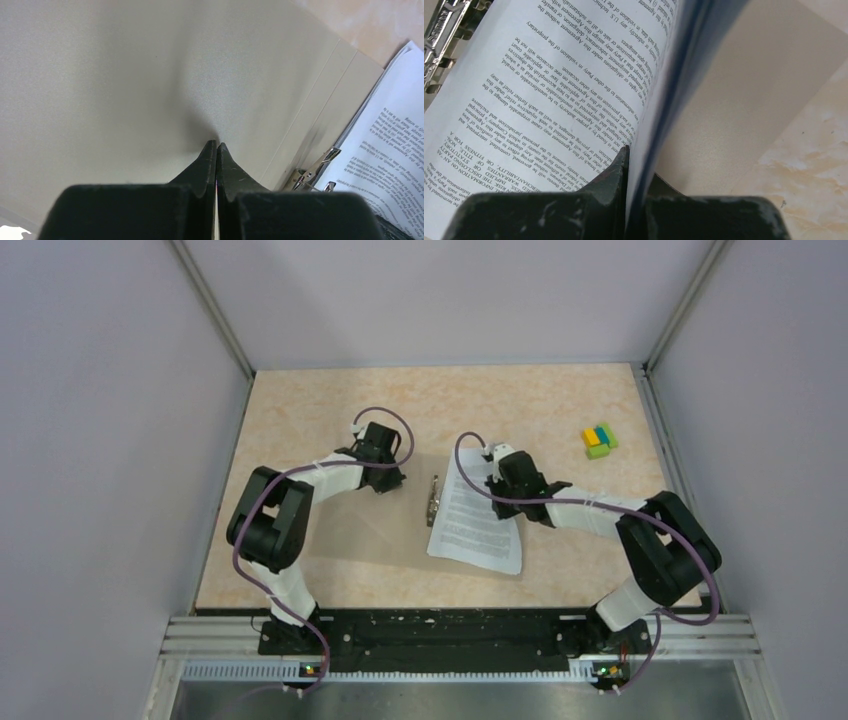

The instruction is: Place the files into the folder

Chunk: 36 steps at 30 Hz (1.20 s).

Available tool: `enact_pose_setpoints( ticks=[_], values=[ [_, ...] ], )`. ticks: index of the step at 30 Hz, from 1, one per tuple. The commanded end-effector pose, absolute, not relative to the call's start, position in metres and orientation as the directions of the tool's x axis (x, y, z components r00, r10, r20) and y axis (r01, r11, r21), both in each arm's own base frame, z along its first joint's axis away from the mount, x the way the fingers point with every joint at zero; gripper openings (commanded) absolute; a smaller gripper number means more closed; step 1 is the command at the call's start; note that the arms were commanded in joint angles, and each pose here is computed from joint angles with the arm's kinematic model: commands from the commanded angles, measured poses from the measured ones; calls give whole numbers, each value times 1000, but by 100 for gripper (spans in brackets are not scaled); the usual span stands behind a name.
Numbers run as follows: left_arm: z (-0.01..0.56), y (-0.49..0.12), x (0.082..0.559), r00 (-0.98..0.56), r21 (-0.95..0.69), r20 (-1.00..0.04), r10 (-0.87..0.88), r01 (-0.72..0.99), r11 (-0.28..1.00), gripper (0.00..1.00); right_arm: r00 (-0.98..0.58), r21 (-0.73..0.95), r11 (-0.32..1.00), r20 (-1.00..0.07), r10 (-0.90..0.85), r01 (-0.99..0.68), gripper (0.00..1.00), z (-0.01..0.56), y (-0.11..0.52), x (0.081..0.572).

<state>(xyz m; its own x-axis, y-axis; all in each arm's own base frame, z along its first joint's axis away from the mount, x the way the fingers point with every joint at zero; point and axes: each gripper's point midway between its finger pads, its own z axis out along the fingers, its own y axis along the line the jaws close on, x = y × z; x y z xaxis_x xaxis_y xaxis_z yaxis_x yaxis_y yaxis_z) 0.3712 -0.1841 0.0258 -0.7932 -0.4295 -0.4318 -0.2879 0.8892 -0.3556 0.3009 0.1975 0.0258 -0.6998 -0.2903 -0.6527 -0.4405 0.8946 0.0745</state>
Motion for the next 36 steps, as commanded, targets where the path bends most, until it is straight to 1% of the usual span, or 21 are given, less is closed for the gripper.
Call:
enact_pose_setpoints(
  ticks=[1,9,23,32,33,36],
  values=[
    [4,-170,350,-841,-250,-378,-386,-309,918,0,-638,64,853,-694,-335,-517,0,43,215,297],
    [5,-170,349,-840,-254,-380,-388,-309,917,0,-633,67,843,-692,-346,-534,0,41,223,292],
    [7,-171,345,-829,-271,-380,-411,-325,906,0,-680,130,873,-683,-265,-471,0,40,228,294],
    [8,-172,344,-828,-275,-381,-412,-324,905,0,-691,130,880,-674,-259,-457,0,41,227,294],
    [8,-172,344,-828,-274,-380,-412,-325,905,0,-692,128,882,-674,-257,-453,4,42,226,295],
    [8,-172,344,-825,-275,-381,-417,-329,903,0,-693,132,885,-677,-249,-446,20,46,225,294]
  ],
)
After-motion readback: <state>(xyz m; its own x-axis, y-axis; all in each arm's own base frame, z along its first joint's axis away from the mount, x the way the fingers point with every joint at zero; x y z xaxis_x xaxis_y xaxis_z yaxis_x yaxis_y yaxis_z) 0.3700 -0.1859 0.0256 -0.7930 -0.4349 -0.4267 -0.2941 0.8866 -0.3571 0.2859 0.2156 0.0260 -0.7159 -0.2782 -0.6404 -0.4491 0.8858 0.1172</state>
